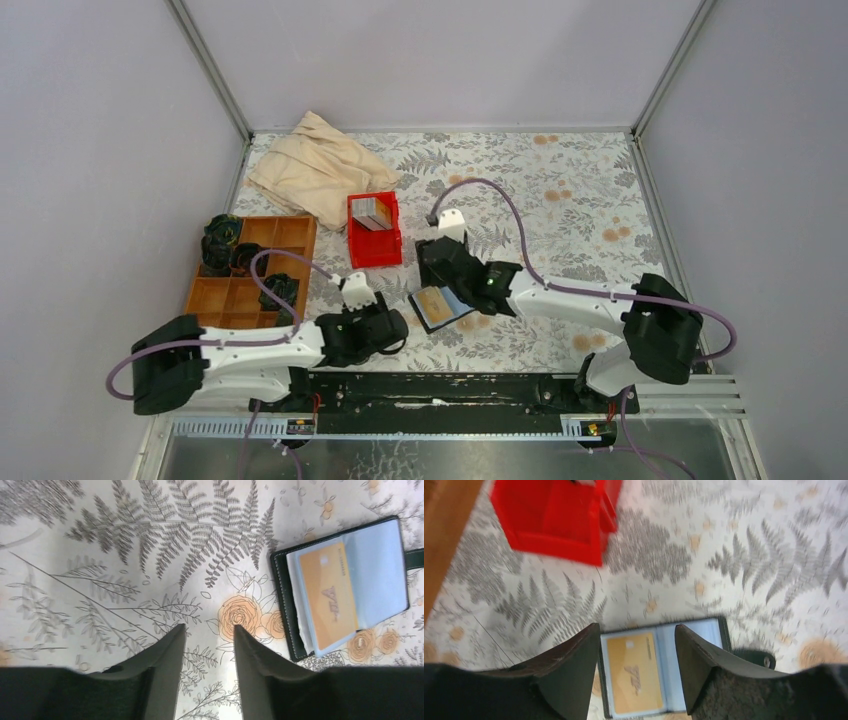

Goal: Put the credit cards into the card holder
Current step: Insert the credit card into the card holder, then pick up the credit card from the storage box.

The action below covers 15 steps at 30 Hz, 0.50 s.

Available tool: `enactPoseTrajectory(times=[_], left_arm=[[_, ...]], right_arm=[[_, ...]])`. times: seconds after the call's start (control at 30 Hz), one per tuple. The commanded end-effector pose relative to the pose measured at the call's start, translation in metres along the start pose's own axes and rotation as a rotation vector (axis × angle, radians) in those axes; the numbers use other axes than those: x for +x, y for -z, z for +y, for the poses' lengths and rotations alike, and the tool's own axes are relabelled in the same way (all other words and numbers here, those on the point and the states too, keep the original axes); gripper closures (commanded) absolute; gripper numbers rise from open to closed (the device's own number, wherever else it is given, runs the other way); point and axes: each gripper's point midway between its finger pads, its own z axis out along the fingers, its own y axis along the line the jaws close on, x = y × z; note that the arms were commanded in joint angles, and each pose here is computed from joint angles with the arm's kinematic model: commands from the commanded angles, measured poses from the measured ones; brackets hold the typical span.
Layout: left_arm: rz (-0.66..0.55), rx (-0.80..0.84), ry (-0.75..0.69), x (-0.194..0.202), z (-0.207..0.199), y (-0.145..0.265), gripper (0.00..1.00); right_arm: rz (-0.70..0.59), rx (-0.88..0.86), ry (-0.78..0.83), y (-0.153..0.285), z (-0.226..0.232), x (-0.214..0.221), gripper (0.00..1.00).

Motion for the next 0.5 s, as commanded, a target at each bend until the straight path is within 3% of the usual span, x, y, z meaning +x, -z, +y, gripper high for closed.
enactPoseTrajectory(times=[0.0,0.17,0.47], left_arm=[[-0.119,-0.057,-0.01,-0.043,0.012,0.024,0.47],[-0.215,-0.037,0.046,-0.085,0.008,0.045,0.29],[-0.259,-0.04,0.142,-0.118,0.024,0.047,0.17]], right_arm=[[-0.132,0.043,0.154,0.001,0.011,-0.061,0.39],[-0.208,0.018,0.254,-0.012,0.032,-0.102,0.55],[-0.04,-0.16,0.275,-0.078,0.083,-0.12,0.46]])
